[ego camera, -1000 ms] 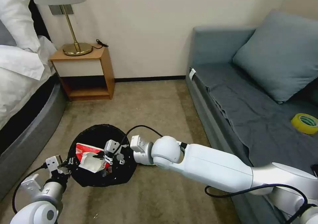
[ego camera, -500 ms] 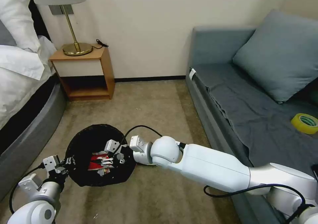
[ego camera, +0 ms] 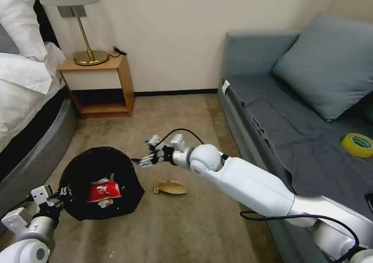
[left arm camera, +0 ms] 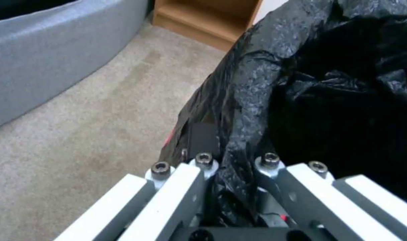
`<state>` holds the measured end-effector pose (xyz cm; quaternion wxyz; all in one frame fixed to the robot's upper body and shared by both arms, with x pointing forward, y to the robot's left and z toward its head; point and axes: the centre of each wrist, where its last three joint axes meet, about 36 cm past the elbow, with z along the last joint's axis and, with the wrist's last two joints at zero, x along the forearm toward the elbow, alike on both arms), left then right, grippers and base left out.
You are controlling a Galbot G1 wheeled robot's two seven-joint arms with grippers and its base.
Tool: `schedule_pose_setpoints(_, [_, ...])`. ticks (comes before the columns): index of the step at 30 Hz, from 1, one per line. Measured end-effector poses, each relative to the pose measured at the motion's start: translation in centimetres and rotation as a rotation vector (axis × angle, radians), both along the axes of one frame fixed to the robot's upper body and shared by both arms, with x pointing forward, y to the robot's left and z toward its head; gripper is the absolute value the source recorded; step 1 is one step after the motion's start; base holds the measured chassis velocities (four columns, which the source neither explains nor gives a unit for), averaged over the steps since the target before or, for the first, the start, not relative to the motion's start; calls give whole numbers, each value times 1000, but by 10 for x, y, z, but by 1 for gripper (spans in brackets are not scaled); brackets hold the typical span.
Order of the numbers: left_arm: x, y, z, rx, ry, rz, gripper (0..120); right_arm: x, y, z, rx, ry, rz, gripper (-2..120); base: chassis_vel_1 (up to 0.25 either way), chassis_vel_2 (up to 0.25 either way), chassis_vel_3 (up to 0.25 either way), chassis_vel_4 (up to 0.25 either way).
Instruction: Pick up the trash bin, then pick up the garbage on the floor and place it into the trash bin.
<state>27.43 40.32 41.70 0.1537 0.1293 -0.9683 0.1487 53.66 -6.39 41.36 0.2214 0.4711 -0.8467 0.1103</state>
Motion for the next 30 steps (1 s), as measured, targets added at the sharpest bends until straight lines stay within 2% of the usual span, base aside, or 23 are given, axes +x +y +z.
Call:
schedule_pose_setpoints(6, [-5,4,2,-3,-6,7,4,0,-7,-70,-173,145,-59,100,0,0,0,0])
schedule_pose_setpoints(11, [-10,13,5,3,-15,24,4,8,-6,-103,-262,217,-53,100,0,0,0,0])
schedule_pose_setpoints(20, [-21,29,9,7,-29,66,4,34,-15,-138,-371,250,-39,100,0,0,0,0])
schedule_pose_setpoints(30, [-25,32,11,3,-38,82,4,49,-23,-168,-413,250,-53,100,0,0,0,0])
